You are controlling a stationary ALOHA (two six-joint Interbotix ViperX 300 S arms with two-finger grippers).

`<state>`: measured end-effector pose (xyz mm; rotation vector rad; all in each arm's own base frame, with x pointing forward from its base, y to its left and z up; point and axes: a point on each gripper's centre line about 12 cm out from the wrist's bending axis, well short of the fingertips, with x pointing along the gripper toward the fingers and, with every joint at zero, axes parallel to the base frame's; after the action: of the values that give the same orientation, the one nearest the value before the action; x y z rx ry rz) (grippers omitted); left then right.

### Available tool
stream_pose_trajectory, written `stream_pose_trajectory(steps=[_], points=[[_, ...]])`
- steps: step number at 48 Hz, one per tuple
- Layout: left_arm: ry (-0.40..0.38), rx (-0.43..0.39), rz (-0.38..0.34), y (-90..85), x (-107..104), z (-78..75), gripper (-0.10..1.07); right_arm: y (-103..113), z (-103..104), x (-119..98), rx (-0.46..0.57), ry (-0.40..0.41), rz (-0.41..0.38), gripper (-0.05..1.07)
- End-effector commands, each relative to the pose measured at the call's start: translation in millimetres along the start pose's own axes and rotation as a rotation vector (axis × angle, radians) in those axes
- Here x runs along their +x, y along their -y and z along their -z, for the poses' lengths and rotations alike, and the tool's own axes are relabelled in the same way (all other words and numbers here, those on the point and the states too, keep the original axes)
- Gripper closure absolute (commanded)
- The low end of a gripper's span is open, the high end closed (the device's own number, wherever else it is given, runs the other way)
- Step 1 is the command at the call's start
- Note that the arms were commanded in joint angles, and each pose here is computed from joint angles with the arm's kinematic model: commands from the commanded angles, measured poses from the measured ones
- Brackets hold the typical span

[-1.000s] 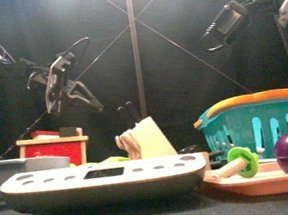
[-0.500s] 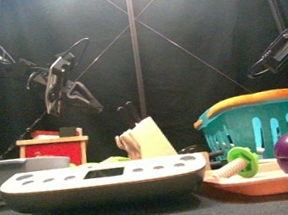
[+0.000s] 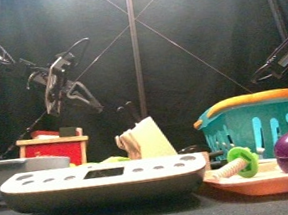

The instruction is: Grab cleaver handle

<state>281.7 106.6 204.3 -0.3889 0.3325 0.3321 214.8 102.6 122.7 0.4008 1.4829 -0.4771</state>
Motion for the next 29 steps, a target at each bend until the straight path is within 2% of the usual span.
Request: stream_pose_trajectory(steps=[1, 10, 29], points=[[0.016, 0.004, 0.004, 0.8, -0.7, -5.0, 0.54, -5.0, -4.6, -18.8, 0.006, 0.037, -0.06, 0.5], [0.017, 0.004, 0.004, 1.0, -1.0, -5.3, 0.54, -13.3, -11.5, -40.1, 0.008, 0.081, -0.127, 0.51], [0.015, 0.007, 0.008, 2.1, -0.5, -4.5, 0.54, -14.2, -17.1, -37.2, 0.004, 0.097, -0.116, 0.51]])
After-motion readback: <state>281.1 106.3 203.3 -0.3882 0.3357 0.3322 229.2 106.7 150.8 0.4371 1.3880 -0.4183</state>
